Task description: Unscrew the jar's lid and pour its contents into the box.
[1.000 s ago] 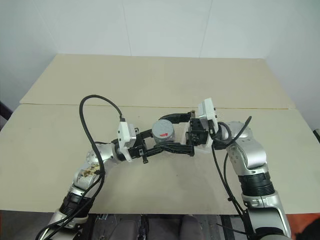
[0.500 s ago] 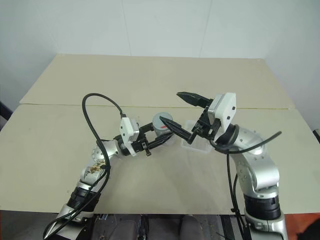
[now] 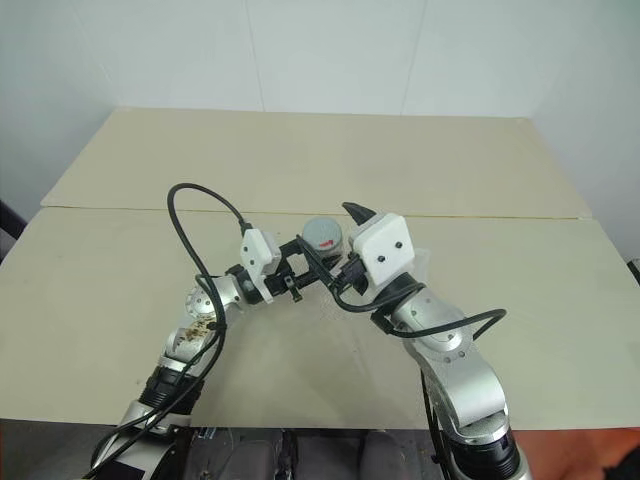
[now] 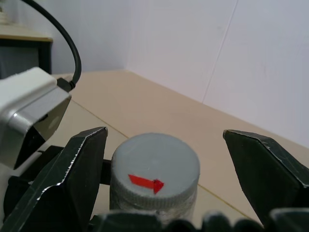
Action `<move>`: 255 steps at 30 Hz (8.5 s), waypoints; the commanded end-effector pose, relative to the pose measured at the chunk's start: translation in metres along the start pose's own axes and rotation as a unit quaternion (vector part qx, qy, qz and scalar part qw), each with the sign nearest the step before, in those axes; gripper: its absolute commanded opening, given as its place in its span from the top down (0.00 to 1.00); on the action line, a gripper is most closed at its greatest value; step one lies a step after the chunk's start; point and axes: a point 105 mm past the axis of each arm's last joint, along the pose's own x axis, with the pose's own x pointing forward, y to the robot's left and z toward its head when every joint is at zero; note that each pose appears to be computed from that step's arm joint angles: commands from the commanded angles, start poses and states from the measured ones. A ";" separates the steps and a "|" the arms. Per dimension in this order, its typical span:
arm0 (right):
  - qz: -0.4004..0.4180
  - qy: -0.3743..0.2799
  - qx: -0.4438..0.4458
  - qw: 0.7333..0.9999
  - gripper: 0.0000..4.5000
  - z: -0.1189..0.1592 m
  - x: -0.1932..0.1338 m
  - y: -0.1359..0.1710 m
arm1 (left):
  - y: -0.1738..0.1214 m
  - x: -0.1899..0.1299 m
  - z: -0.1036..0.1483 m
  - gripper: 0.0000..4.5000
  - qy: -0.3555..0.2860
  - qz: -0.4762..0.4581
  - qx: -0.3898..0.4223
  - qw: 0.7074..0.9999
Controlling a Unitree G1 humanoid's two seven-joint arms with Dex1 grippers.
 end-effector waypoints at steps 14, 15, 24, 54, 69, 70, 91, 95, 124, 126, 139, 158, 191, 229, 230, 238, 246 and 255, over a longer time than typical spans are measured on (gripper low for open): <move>-0.008 -0.001 0.021 1.000 0.01 0.002 0.008 0.001 | 0.002 0.003 0.013 0.57 -0.022 0.008 0.024 0.999; -0.008 -0.001 0.023 1.000 0.01 0.002 0.008 0.002 | 0.002 0.003 0.013 0.57 -0.021 0.007 0.024 0.999; -0.013 0.015 0.026 0.999 0.38 -0.005 0.009 0.001 | 0.000 0.005 0.013 0.57 -0.022 0.005 0.022 1.000; 0.436 -0.019 0.054 0.898 0.38 -0.009 0.009 -0.021 | -0.031 0.005 0.020 0.57 -0.051 -0.087 -0.019 0.995; 0.559 -0.003 0.035 0.828 0.38 -0.021 0.023 -0.035 | -0.030 0.007 0.023 0.57 -0.058 -0.080 -0.014 0.995; 0.559 -0.004 0.034 0.828 0.38 -0.021 0.022 -0.036 | -0.030 0.007 0.023 0.57 -0.058 -0.079 -0.014 0.995; 0.498 -0.030 -0.006 0.867 0.01 -0.004 -0.019 -0.081 | -0.031 0.010 0.018 0.57 -0.055 -0.093 -0.022 0.994; 0.472 -0.054 -0.039 0.879 0.01 0.004 -0.026 -0.078 | -0.032 0.010 0.015 0.57 -0.051 -0.094 -0.020 0.994; 0.264 -0.069 -0.063 0.960 0.01 0.006 0.008 -0.029 | -0.021 0.014 0.010 0.57 -0.045 -0.077 -0.005 0.996; 0.264 -0.070 -0.059 0.960 0.01 0.006 0.005 -0.031 | -0.019 0.014 0.009 0.57 -0.044 -0.076 -0.005 0.996; 0.237 -0.049 -0.053 0.969 0.01 -0.002 -0.013 -0.045 | -0.014 0.011 0.006 0.57 -0.041 -0.072 -0.002 0.997; 0.255 -0.042 -0.045 0.965 0.01 0.002 -0.040 -0.037 | -0.017 0.008 0.001 0.57 -0.035 -0.076 -0.003 0.997; 0.218 -0.025 -0.036 0.975 0.01 -0.007 -0.013 -0.050 | -0.018 0.009 0.000 0.57 -0.033 -0.075 0.003 0.997; 0.267 -0.017 -0.006 0.964 0.01 -0.008 -0.020 -0.025 | -0.021 0.008 -0.002 0.57 -0.031 -0.085 0.009 0.996; 0.267 -0.019 -0.007 0.963 0.01 -0.008 -0.018 -0.024 | -0.021 0.008 -0.002 0.57 -0.031 -0.085 0.009 0.996; 0.268 -0.020 -0.008 0.963 0.01 -0.009 -0.010 -0.024 | -0.021 0.009 -0.001 0.57 -0.034 -0.079 0.006 0.996; 0.268 -0.015 0.007 0.963 0.13 -0.009 -0.011 -0.027 | -0.021 0.009 -0.001 0.57 -0.035 -0.074 0.001 0.997; 0.259 -0.010 -0.007 0.966 0.38 -0.012 -0.011 -0.030 | -0.023 0.008 -0.004 0.57 -0.030 -0.080 0.004 0.996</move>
